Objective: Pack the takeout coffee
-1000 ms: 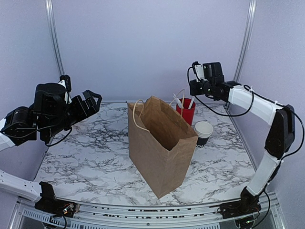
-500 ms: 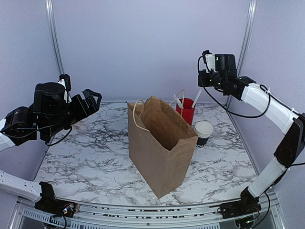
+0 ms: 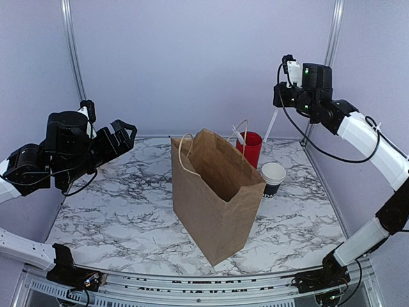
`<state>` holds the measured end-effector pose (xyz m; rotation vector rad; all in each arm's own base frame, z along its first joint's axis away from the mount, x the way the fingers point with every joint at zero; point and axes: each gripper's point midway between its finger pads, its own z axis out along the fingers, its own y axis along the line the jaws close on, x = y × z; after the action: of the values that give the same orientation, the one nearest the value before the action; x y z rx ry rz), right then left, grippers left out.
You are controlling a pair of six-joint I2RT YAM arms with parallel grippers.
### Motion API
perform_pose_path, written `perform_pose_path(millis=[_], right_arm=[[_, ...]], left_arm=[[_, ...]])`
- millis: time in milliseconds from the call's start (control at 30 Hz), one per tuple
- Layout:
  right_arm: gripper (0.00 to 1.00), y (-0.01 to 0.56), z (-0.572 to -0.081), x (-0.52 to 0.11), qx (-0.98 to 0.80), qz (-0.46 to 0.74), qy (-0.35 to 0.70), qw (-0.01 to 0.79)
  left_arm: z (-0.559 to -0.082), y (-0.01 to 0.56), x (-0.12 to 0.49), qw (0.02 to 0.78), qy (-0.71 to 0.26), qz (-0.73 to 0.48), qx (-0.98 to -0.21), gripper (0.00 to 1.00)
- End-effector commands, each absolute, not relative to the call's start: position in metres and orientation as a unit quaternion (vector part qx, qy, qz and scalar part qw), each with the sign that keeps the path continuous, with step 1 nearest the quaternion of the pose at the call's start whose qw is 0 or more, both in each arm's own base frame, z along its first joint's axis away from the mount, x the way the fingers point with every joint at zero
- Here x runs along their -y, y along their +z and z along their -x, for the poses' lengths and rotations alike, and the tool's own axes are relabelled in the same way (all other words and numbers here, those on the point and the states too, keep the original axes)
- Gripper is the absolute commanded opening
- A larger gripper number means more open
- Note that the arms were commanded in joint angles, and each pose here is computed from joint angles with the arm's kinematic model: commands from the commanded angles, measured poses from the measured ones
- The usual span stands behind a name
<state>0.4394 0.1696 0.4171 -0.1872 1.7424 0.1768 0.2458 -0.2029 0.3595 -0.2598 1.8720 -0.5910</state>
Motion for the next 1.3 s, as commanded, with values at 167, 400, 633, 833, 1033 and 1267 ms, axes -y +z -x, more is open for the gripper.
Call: perform_pose_path(millis=[167, 400, 633, 833, 1033, 1267], right_arm=[[0.00, 0.498, -0.395, -0.176, -0.697, 0.078, 0.148, 0.698], [0.00, 0.533, -0.366, -0.179, -0.662, 0.086, 0.205, 0.716], [0.00, 0.561, -0.343, -0.187, -0.628, 0.097, 0.265, 0.725], [0.00, 0.579, -0.328, -0.196, -0.599, 0.110, 0.312, 0.729], [0.00, 0.591, -0.312, -0.212, -0.569, 0.133, 0.375, 0.719], [0.00, 0.604, -0.294, -0.221, -0.539, 0.148, 0.412, 0.719]], left_arm=[[-0.248, 0.359, 0.203, 0.553, -0.253, 0.114, -0.786, 0.99], [-0.249, 0.358, 0.206, 0.551, -0.254, 0.111, -0.787, 0.99], [-0.250, 0.356, 0.209, 0.550, -0.256, 0.109, -0.788, 0.99], [-0.251, 0.355, 0.211, 0.550, -0.256, 0.107, -0.788, 0.99], [-0.252, 0.352, 0.213, 0.548, -0.256, 0.106, -0.789, 0.99], [-0.252, 0.348, 0.214, 0.546, -0.258, 0.105, -0.790, 0.99]])
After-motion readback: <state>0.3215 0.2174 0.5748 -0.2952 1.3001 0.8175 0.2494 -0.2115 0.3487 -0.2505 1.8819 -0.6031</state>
